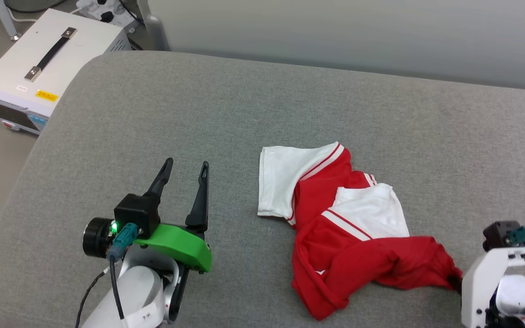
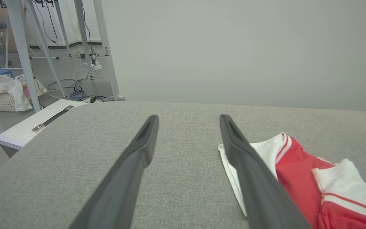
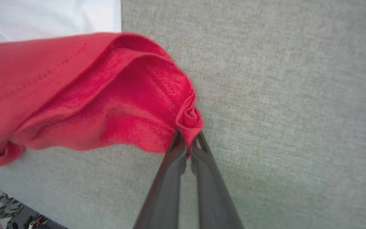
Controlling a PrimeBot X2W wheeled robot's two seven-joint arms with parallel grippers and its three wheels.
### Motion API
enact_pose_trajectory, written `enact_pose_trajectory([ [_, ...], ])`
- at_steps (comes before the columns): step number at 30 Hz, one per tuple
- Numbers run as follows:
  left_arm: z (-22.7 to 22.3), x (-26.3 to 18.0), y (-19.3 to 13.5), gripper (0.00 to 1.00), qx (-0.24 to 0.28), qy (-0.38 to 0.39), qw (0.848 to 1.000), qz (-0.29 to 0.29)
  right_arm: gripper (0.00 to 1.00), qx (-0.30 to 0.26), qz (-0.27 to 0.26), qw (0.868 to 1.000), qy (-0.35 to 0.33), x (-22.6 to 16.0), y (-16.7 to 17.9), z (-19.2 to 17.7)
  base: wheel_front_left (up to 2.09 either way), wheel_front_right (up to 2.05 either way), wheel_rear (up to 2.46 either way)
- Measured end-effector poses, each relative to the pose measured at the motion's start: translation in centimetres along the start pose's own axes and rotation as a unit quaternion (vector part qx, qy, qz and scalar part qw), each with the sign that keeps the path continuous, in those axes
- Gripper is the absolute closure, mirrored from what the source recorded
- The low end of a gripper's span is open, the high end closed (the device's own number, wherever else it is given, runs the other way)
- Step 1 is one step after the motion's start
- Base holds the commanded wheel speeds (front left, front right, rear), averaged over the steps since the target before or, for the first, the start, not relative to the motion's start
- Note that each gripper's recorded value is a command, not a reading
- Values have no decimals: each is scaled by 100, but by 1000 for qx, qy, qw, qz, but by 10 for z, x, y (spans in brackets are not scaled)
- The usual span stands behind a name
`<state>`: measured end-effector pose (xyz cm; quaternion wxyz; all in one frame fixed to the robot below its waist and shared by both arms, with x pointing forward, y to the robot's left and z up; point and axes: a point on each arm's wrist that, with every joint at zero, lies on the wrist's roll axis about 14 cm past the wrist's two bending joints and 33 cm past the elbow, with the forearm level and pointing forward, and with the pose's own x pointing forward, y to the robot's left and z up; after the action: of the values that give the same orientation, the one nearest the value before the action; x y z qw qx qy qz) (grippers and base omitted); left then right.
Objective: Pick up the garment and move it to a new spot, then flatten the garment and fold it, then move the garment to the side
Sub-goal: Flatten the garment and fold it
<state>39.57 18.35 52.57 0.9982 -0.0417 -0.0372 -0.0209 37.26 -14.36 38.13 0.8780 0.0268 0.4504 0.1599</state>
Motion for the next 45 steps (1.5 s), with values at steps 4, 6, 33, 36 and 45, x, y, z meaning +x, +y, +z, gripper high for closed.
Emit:
enact_pose_trajectory([
  [4, -1, -5, -4, 0, 1, 4, 1000, -7, 100, 22, -5, 999, 24, -25, 5, -40, 0, 0, 0],
  [6, 0, -6, -5, 0, 3, 3, 1000, -9, 100, 39, -3, 998, 42, -35, 11, -62, 0, 0, 0],
  [33, 4, -22, -3, 0, 3, 12, 1000, -4, 0, 56, -31, 969, -240, -94, 16, 25, 0, 0, 0],
  [36, 6, -23, -3, 0, 2, 10, 1000, -4, 0, 47, -39, 974, -217, -91, 9, 25, 0, 0, 0],
  [45, -2, -23, 3, 0, -1, 24, 1000, 6, 0, -3, -14, 996, -93, -49, 4, 21, 0, 0, 0],
])
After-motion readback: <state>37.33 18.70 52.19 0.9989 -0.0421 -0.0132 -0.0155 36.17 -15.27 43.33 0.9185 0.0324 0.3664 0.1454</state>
